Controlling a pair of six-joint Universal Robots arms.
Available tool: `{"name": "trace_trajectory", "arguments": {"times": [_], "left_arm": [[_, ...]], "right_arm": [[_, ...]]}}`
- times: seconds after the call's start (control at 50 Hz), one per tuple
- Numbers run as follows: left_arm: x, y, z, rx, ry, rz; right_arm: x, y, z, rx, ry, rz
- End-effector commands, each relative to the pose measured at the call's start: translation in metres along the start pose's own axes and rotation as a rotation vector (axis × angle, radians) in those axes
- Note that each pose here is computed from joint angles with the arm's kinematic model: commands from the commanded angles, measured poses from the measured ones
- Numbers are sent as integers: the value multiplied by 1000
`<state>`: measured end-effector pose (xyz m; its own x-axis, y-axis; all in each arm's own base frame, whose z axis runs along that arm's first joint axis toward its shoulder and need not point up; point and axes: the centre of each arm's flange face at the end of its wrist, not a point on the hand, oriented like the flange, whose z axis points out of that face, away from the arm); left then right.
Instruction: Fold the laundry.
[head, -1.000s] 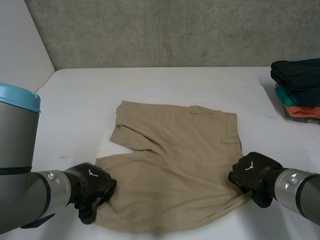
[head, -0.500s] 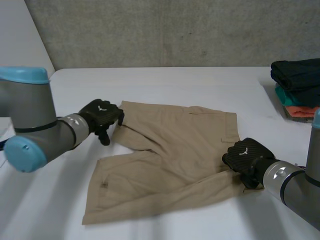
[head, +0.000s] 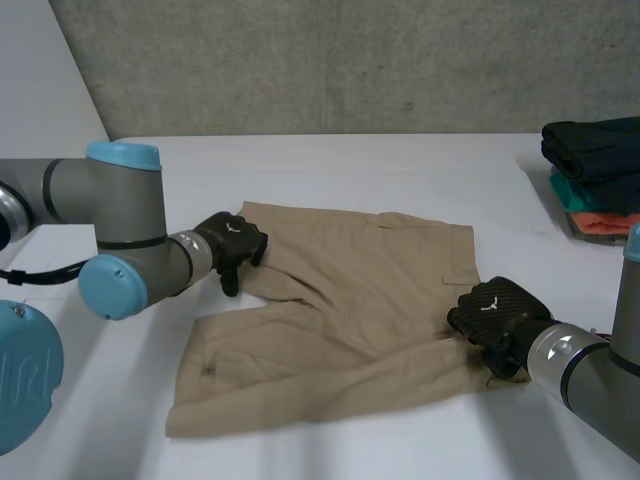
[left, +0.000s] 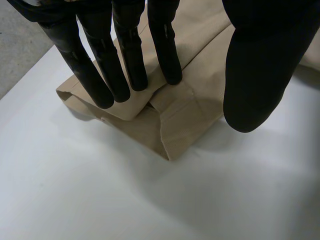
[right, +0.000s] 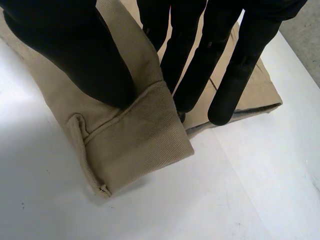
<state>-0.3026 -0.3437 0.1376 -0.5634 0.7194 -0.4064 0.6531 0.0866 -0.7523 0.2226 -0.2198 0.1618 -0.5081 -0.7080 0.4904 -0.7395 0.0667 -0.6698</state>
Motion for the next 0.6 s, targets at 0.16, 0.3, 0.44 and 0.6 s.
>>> {"name": "trace_trajectory", "arguments": {"times": [0.16, 0.3, 0.44, 0.6], "left_arm": [[10, 1, 11, -1, -31, 76], [15, 2, 17, -9, -54, 109], [7, -9, 12, 8, -165, 121], [2, -24, -17, 11, -247, 120]], "right_arm": [[2, 1, 0, -2, 4, 3], [3, 2, 0, -4, 7, 5], [3, 2, -1, -5, 8, 6], [5, 2, -2, -3, 15, 6]]}}
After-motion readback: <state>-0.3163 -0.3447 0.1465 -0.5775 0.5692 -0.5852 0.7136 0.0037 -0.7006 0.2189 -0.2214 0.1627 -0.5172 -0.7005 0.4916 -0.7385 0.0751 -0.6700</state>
